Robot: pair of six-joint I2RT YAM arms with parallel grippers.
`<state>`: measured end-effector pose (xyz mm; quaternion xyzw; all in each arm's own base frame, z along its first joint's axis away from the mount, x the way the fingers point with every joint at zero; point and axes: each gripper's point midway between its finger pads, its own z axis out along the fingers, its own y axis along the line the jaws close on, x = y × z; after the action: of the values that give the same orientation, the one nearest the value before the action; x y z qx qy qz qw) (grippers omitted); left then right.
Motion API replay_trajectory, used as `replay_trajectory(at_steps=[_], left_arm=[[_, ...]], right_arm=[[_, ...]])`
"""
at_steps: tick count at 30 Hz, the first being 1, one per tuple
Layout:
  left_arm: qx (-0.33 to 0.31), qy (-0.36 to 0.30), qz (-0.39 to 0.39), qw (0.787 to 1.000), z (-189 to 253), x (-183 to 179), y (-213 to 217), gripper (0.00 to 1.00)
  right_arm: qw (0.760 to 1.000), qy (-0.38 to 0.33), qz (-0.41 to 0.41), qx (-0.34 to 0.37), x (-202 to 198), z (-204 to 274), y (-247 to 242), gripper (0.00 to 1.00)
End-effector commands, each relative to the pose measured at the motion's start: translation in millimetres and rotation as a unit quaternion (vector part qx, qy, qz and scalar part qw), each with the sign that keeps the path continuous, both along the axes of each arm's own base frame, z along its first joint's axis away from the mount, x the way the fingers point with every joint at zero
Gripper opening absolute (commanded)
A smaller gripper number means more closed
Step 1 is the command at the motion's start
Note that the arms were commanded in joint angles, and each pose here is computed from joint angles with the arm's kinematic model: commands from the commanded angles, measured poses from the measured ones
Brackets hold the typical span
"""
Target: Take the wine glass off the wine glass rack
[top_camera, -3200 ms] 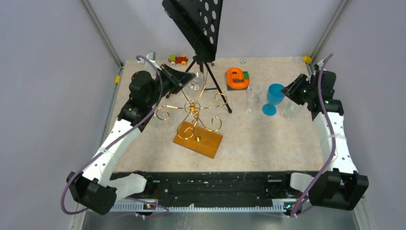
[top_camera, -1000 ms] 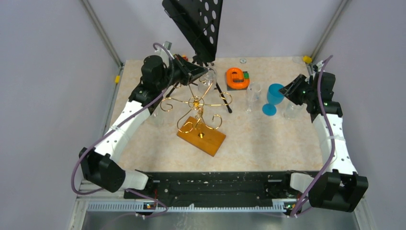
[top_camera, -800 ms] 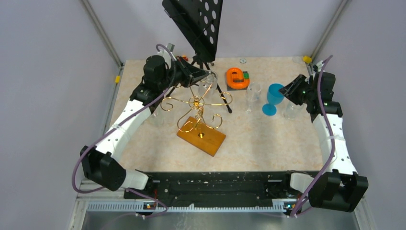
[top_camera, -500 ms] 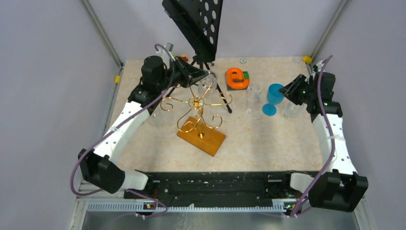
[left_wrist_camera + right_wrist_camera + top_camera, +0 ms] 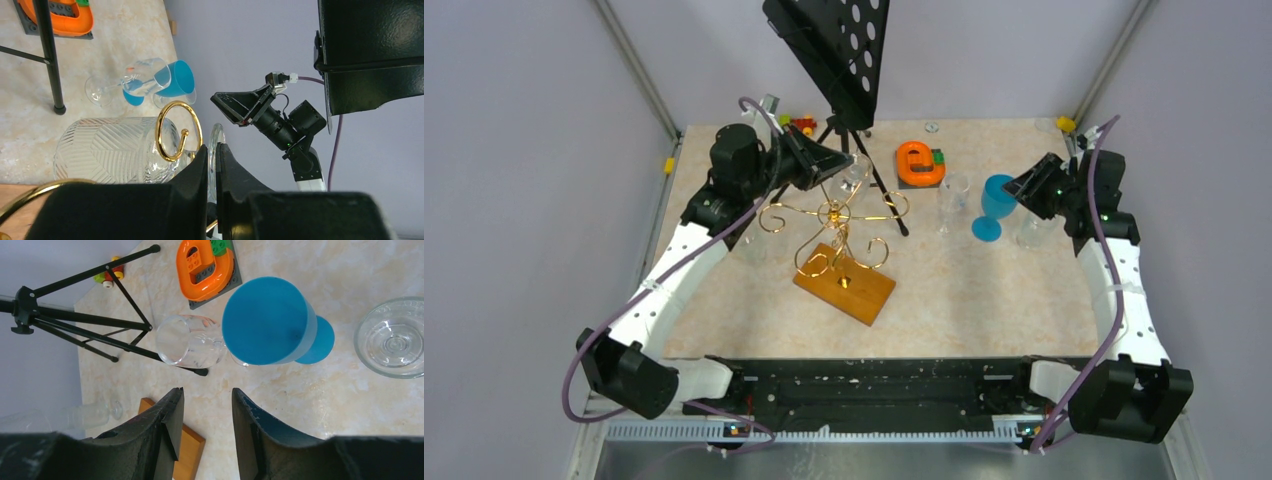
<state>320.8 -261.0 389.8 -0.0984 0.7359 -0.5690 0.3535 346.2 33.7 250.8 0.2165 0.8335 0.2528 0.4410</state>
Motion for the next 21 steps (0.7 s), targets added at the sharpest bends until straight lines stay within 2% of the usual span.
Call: replay_trajectory(at_steps=[1, 13, 21], left_arm=[[-0.014, -0.071, 0.012, 0.997, 35.4, -6.7, 8.2, 0.0], [0.0, -0.094, 0.058, 0.994, 44.3, -10.1, 28.0, 0.0], [-0.007, -0.098, 0.088, 0.991, 47.9, 3.5, 41.4, 0.0]], right_arm=[[0.999, -0.041, 0.002, 0.0, -1.5, 21.7, -0.2, 0.42], [0.999, -0.041, 0.001, -0.001, -2.7, 22.4, -0.6, 0.42], [0.999, -0.042, 0.001, -0.003, -5.1, 23.6, -0.5, 0.42]])
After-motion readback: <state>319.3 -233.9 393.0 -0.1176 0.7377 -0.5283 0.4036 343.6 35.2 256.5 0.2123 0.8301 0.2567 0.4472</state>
